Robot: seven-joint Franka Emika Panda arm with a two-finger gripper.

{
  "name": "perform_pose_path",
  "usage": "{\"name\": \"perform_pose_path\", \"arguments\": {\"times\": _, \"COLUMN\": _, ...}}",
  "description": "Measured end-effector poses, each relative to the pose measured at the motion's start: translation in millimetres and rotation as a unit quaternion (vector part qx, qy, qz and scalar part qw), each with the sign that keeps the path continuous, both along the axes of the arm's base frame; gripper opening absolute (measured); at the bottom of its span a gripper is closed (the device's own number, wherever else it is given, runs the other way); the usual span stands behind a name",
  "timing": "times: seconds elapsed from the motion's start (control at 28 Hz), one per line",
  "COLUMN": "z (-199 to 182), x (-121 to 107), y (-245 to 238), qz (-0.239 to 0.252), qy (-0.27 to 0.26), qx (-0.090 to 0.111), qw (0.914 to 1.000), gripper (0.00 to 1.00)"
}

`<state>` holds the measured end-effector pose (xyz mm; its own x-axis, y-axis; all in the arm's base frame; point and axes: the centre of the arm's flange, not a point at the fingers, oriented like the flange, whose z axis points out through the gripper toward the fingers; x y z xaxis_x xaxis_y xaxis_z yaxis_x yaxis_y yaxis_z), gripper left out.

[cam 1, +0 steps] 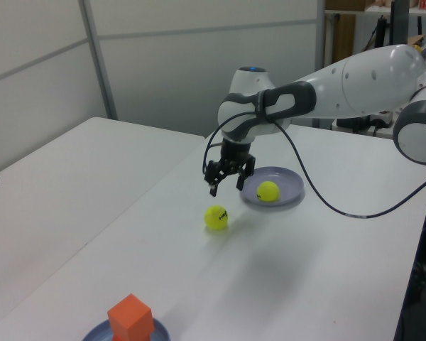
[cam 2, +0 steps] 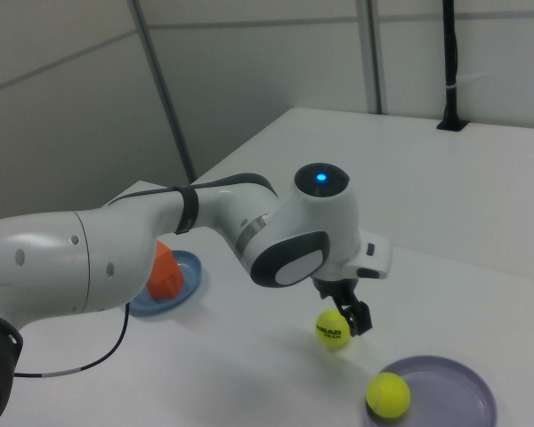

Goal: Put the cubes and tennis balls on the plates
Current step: 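Move to the remaining tennis ball and close the gripper on it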

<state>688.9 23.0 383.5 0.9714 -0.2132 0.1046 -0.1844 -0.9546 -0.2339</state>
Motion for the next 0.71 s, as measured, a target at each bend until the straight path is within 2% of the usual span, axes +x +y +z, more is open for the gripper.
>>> {"name": "perform_pose_path", "arguments": {"times": 0.25, "z": -9.0, "x": 5.1, "y": 11.9, "qz": 0.001, "qy": -0.015, "qx": -0.004, "qw": 0.9999, "gripper": 1.00}}
{"name": "perform_pose_path", "arguments": {"times": 0.64, "z": -43.5, "x": 6.2, "y": 17.6, "qz": 0.005, "qy": 0.009, "qx": -0.010, "qw": 0.9999, "gripper": 1.00}}
{"name": "perform_pose_path", "arguments": {"times": 0.71, "z": -52.0, "x": 5.9, "y": 22.9, "qz": 0.009, "qy": 0.014, "qx": -0.011, "qw": 0.9998, "gripper": 0.96}}
